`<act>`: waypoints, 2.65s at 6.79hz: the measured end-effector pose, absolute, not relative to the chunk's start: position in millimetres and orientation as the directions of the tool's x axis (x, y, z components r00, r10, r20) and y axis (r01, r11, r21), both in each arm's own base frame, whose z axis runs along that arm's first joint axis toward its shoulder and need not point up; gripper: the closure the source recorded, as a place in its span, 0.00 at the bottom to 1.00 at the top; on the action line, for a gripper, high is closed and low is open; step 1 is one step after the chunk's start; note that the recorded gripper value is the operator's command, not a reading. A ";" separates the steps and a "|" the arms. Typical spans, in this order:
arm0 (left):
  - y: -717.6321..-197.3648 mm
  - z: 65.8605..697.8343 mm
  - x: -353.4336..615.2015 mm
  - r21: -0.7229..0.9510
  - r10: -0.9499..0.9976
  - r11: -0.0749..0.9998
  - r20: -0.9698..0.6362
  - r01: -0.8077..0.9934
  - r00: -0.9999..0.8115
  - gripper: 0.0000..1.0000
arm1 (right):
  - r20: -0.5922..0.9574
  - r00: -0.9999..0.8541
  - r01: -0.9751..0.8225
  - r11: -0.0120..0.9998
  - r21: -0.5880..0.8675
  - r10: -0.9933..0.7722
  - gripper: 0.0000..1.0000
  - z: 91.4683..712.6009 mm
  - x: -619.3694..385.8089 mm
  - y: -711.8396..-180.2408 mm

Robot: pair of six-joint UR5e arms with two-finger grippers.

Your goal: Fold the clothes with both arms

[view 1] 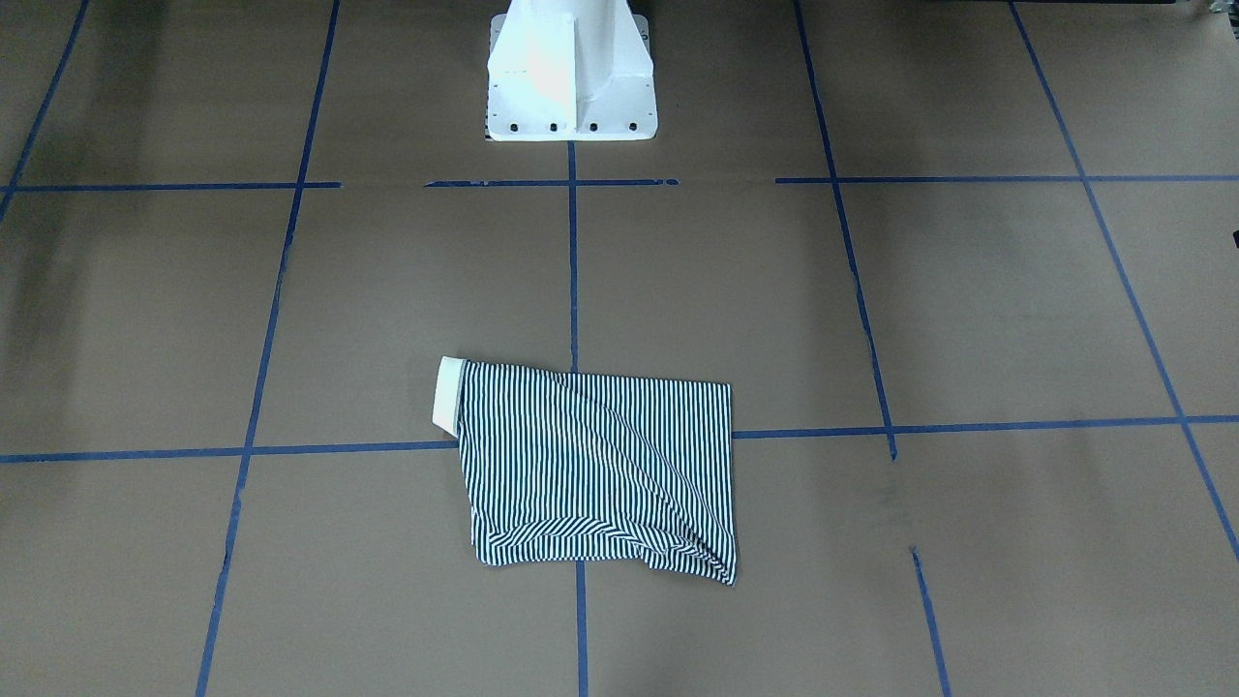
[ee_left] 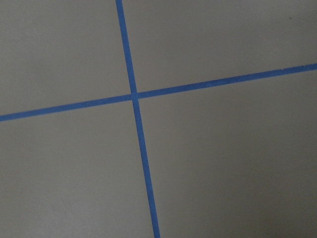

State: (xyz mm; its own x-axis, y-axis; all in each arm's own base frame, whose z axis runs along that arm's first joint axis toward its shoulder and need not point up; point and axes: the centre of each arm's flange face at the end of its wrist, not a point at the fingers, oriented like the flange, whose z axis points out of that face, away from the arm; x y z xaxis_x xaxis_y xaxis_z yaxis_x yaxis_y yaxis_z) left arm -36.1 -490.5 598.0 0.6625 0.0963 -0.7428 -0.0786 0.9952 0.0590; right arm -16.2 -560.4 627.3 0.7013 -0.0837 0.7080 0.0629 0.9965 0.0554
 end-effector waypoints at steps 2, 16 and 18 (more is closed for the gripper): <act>-491.2 595.4 -45.3 0.075 0.097 0.995 -0.754 -0.061 0.649 0.00 | 0.705 0.704 0.054 0.996 0.066 -0.085 0.00 624.4 -10.7 -549.3; -490.0 621.3 -46.5 0.066 0.089 0.996 -0.759 -0.059 0.645 0.00 | 0.659 0.746 0.064 0.995 0.081 -0.102 0.00 633.2 0.1 -542.1; -492.9 614.9 -46.4 0.077 0.097 0.995 -0.757 -0.059 0.646 0.00 | 0.664 0.741 0.064 0.994 0.083 -0.103 0.00 633.1 -0.2 -540.9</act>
State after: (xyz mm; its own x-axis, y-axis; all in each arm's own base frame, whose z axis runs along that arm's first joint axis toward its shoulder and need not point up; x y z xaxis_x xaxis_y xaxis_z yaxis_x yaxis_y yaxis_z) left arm -46.4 -492.9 614.9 0.6464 0.0969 -0.7568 -0.0592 0.9953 0.0769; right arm -0.2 -540.9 633.1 0.7410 -0.1030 0.6636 0.0638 0.9945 0.0831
